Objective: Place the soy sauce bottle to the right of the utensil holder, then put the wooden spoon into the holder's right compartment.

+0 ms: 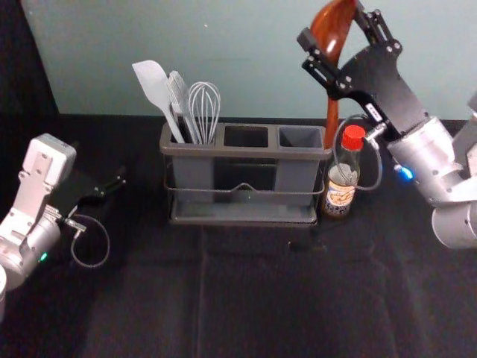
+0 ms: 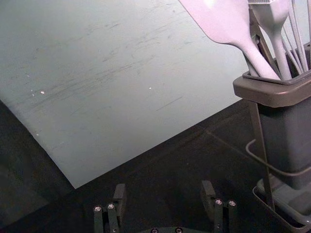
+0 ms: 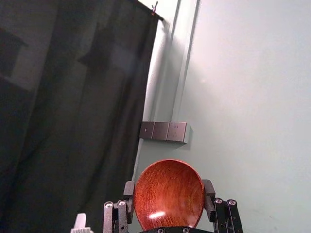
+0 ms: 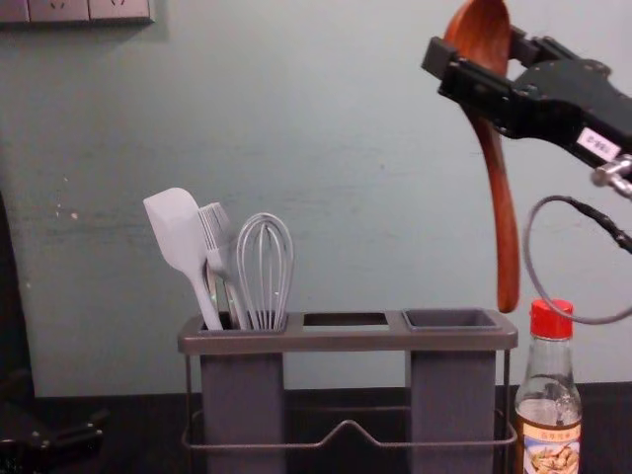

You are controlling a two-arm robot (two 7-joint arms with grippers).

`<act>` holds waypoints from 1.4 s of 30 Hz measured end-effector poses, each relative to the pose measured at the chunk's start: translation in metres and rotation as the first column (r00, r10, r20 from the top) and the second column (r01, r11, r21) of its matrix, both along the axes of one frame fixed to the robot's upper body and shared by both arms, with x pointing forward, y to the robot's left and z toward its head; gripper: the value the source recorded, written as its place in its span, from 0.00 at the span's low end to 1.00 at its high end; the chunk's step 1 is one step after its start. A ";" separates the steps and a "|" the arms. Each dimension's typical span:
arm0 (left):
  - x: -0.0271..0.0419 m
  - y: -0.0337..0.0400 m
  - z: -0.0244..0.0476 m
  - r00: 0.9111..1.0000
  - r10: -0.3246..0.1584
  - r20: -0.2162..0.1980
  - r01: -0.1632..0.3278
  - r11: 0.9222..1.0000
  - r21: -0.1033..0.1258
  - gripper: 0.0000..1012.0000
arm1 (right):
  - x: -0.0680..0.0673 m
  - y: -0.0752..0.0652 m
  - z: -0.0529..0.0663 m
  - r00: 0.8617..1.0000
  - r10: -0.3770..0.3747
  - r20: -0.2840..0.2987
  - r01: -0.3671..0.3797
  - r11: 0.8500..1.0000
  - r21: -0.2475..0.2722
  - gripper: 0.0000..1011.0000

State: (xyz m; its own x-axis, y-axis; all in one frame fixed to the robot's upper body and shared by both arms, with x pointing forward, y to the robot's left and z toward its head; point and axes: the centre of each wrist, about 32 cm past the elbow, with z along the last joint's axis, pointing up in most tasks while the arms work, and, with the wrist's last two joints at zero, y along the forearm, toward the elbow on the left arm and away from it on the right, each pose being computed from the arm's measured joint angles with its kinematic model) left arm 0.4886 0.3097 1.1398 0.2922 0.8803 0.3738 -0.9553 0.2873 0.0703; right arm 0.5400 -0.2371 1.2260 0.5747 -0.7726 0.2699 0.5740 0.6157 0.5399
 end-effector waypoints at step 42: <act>0.0000 0.0000 0.0000 1.000 0.000 0.000 0.000 1.000 0.000 0.99 | 0.023 0.022 -0.046 0.997 -0.009 -0.083 0.007 1.000 -0.017 0.83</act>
State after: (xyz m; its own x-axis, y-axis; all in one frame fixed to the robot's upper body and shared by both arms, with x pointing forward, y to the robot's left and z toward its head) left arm 0.4886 0.3097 1.1398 0.2922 0.8803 0.3738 -0.9553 0.2873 0.0703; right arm 0.5628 -0.2146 1.1803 0.5896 -0.7728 0.2347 0.6213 0.6197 0.4795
